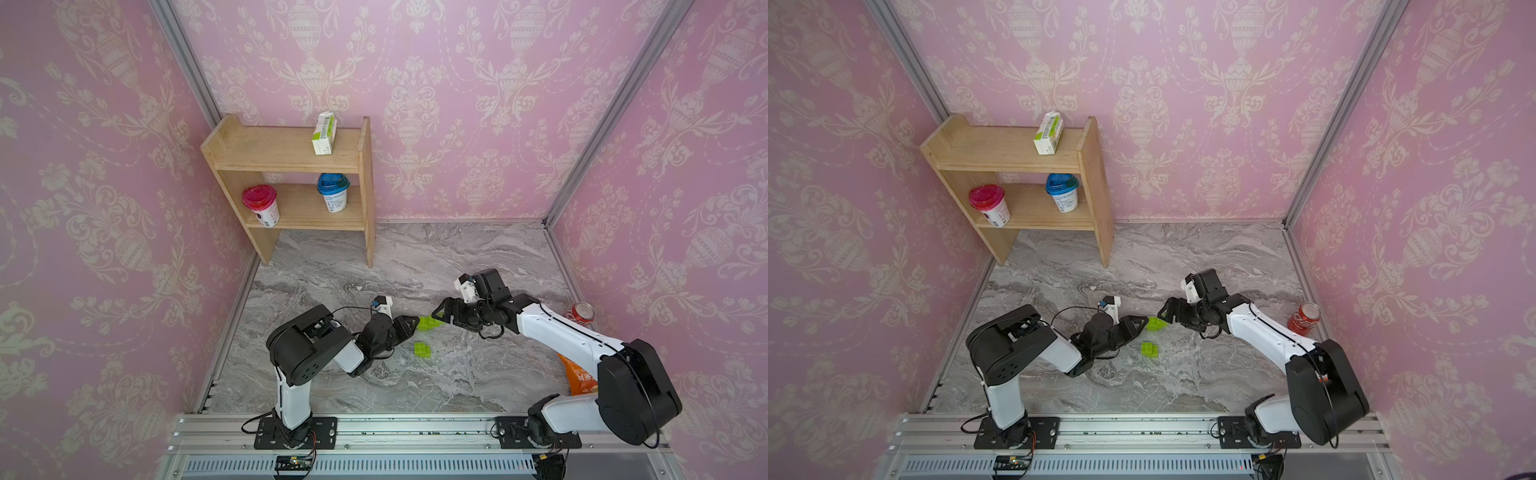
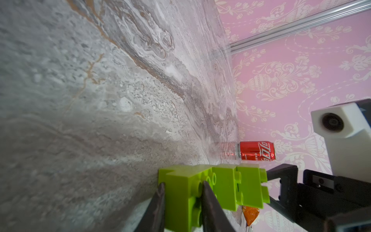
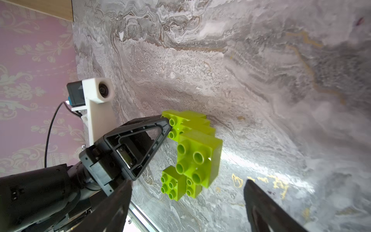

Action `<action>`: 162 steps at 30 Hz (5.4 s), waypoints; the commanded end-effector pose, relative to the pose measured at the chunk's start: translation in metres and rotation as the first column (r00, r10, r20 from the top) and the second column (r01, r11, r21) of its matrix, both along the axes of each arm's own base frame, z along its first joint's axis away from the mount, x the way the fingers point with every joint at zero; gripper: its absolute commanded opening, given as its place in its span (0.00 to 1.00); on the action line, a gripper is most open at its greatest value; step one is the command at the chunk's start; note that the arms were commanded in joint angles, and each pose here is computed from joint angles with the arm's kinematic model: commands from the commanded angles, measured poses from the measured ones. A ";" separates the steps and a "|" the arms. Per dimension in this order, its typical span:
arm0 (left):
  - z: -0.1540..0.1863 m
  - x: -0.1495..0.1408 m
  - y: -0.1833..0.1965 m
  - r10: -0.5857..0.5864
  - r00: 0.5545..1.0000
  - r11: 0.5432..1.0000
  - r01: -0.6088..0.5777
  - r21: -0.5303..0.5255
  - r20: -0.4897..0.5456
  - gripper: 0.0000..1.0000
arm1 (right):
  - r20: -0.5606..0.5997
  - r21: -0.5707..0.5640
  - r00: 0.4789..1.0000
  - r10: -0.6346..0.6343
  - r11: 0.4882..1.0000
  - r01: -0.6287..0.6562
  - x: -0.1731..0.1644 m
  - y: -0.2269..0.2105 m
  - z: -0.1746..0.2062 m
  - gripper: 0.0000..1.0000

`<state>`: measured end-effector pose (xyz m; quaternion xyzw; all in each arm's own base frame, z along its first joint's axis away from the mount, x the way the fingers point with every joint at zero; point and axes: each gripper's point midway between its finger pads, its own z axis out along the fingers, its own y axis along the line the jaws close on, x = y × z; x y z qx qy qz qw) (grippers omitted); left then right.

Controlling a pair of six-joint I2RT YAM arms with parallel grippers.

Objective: Assemble the letter v with lego
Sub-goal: Adjust the lego brick at the center of the board, then pick up the lego brick from the center of the board.

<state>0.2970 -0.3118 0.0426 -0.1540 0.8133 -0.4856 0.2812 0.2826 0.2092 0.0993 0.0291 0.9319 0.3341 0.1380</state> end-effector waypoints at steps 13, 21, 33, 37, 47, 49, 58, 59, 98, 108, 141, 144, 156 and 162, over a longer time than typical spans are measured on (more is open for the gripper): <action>-0.027 -0.005 0.007 0.030 0.998 0.998 -0.027 0.058 -0.057 0.22 | -0.040 0.075 0.998 0.058 0.996 -0.055 0.006 0.019 -0.029 0.70; -0.027 -0.006 0.009 0.035 0.998 0.998 -0.032 0.059 -0.054 0.22 | -0.061 0.090 0.996 0.057 0.995 -0.052 0.009 0.023 -0.038 0.77; -0.028 -0.007 0.009 0.034 0.998 0.998 -0.030 0.057 -0.055 0.23 | -0.077 0.117 0.996 0.051 0.992 -0.041 0.010 0.027 -0.046 0.64; -0.028 -0.008 0.008 0.031 0.998 0.998 -0.028 0.058 -0.054 0.23 | -0.083 0.111 0.995 0.051 0.993 -0.041 0.011 0.026 -0.049 0.57; -0.027 -0.010 0.009 0.025 0.999 0.998 -0.022 0.059 -0.047 0.25 | -0.076 0.087 0.996 0.046 0.995 -0.039 0.012 0.024 -0.051 0.50; -0.026 -0.010 0.008 0.024 0.999 0.998 -0.022 0.058 -0.046 0.25 | -0.071 0.086 0.996 0.048 0.995 -0.042 0.013 0.024 -0.050 0.52; -0.026 -0.009 0.007 0.022 0.999 0.998 -0.019 0.060 -0.045 0.25 | -0.049 0.087 0.998 0.046 0.995 -0.042 0.018 0.025 -0.043 0.56; -0.026 -0.009 0.007 0.022 0.999 0.998 -0.019 0.061 -0.045 0.25 | -0.049 0.084 0.998 0.045 0.996 -0.040 0.018 0.024 -0.043 0.54; -0.004 -0.015 0.010 -0.020 1.000 0.996 0.019 0.088 0.019 0.56 | -0.033 0.056 0.997 0.063 0.997 -0.061 0.020 0.023 -0.038 0.44; 0.007 -0.029 0.020 -0.110 0.993 0.967 0.099 0.234 0.034 0.57 | -0.039 0.053 0.997 0.063 0.997 -0.061 0.021 0.023 -0.036 0.54; 0.020 -0.098 -0.020 -0.510 0.860 0.818 0.487 0.306 -0.006 0.55 | -0.028 0.010 0.996 0.089 0.996 -0.088 0.020 0.019 -0.030 0.53; 0.029 -0.101 -0.011 -0.510 0.860 0.808 0.480 0.341 -0.002 0.56 | -0.025 0.009 0.995 0.093 0.996 -0.092 0.020 0.019 -0.029 0.54; 0.025 -0.108 -0.016 -0.641 0.767 0.569 0.475 0.671 0.001 0.70 | -0.029 0.001 0.995 0.093 0.996 -0.093 0.020 0.019 -0.029 0.55; 0.017 -0.108 -0.024 -0.679 0.734 0.484 0.475 0.735 -0.027 0.70 | -0.036 0.005 0.995 0.095 0.995 -0.095 0.019 0.019 -0.029 0.55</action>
